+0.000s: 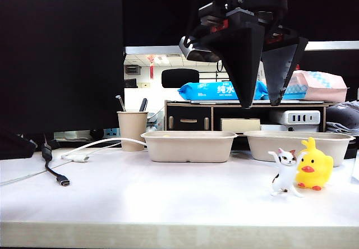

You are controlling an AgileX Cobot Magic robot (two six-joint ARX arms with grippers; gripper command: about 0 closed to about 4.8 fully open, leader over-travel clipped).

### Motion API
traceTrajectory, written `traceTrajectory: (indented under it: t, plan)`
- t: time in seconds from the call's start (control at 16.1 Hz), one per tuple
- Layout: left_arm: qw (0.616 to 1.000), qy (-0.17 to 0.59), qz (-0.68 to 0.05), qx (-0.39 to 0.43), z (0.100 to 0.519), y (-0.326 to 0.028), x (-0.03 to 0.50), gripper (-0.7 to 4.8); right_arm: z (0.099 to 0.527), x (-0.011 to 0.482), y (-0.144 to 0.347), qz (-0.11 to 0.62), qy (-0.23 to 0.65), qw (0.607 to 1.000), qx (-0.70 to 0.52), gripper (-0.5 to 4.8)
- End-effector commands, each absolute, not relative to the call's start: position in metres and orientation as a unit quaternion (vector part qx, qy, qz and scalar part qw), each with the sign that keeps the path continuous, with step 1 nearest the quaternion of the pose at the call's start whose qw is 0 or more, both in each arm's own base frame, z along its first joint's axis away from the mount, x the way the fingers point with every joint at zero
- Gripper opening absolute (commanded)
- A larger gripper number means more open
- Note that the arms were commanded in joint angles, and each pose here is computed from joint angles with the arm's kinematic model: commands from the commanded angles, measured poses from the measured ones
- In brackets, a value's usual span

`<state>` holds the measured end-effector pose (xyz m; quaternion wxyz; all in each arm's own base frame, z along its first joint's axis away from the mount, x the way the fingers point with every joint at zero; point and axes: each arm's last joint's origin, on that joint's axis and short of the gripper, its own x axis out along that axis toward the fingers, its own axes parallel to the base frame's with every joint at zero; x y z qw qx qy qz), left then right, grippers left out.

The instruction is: Put the dolls with similar colors into the same paper box, while dolls with different colors go into separate paper boxes.

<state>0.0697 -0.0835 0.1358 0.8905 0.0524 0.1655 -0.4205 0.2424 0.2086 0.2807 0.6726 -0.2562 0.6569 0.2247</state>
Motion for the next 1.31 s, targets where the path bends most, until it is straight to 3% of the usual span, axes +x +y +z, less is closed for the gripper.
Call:
traceTrajectory:
  t: [0.06, 0.25, 0.68, 1.31]
  plan:
    - [0.89, 0.16, -0.424, 0.05, 0.137, -0.084, 0.07, -0.05, 0.274, 0.239, 0.206, 0.219, 0.668, 0.663, -0.258, 3.15]
    - [0.89, 0.16, -0.424, 0.05, 0.137, -0.084, 0.07, -0.05, 0.261, 0.237, 0.204, 0.216, 0.676, 0.653, -0.263, 3.15]
    - [0.89, 0.16, -0.424, 0.051, 0.137, -0.084, 0.07, -0.05, 0.253, 0.244, 0.205, 0.219, 0.659, 0.675, -0.251, 3.15]
    - [0.876, 0.159, -0.451, 0.056, 0.137, -0.088, 0.064, -0.05, 0.203, 0.238, 0.195, 0.2, 0.674, 0.669, -0.243, 3.15]
